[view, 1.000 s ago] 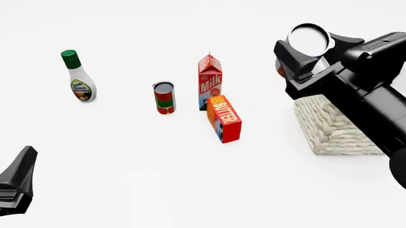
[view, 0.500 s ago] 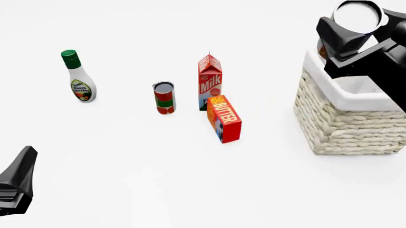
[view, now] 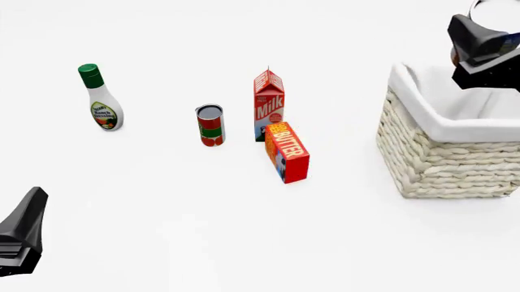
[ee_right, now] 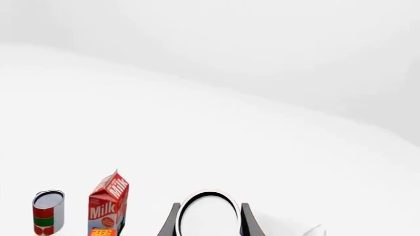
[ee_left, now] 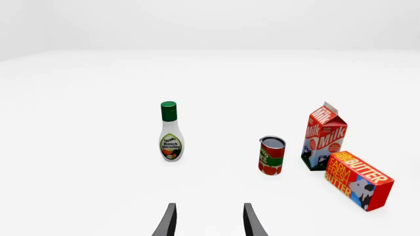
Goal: Pick the alphabet soup and place it in the basket.
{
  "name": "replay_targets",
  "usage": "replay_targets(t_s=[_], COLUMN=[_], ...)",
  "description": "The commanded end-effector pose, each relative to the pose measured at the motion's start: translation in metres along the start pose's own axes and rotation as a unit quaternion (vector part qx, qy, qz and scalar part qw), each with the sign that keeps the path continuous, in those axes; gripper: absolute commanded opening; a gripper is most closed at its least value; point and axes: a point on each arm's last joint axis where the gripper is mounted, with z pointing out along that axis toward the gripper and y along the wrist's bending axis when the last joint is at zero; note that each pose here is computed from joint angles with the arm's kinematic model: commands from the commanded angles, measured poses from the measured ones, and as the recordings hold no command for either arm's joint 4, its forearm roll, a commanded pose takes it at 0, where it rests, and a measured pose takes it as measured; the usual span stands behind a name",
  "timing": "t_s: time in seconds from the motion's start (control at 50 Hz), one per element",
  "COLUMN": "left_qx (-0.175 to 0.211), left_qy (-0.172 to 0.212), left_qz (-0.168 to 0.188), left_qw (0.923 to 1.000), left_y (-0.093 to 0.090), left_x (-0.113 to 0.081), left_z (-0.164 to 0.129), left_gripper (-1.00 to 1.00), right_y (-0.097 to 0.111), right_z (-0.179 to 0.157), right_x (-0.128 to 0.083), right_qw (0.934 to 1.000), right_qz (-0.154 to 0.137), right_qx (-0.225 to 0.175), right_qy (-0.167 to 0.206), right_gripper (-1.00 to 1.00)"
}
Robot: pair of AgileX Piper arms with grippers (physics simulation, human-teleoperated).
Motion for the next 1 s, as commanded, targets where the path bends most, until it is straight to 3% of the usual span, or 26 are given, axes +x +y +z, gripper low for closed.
replay_targets(t_s=[0.02,0.32,0.64,1.0], left_qx=[0.000,0.000,0.000,0.000], left_qy=[0.000,0.000,0.000,0.000], left_qz=[0.000,0.000,0.000,0.000], left_qw=[1.0000,1.0000,1.0000,1.0000], left_y=[0.000,0.000,0.000,0.000], left_x=[0.000,0.000,0.000,0.000], left_z=[0.000,0.000,0.000,0.000], left_gripper=[1.00,1.00,1.00,1.00], right_y=[-0.013,-0.030,-0.037,-0.052], right_z=[-0.002,0.001,0.010,0.014], right_x=[-0.004,0.000,0.017,0.022], right_qw=[0.9995,0.9966,0.9935,0.9868], right_qz=[0.003,0.021,0.025,0.032], right_qx=[0.030,0.071,0.088,0.117], right_qy=[0.013,0.037,0.067,0.107], right_gripper=[-1.00,-1.00,-1.00,-1.00])
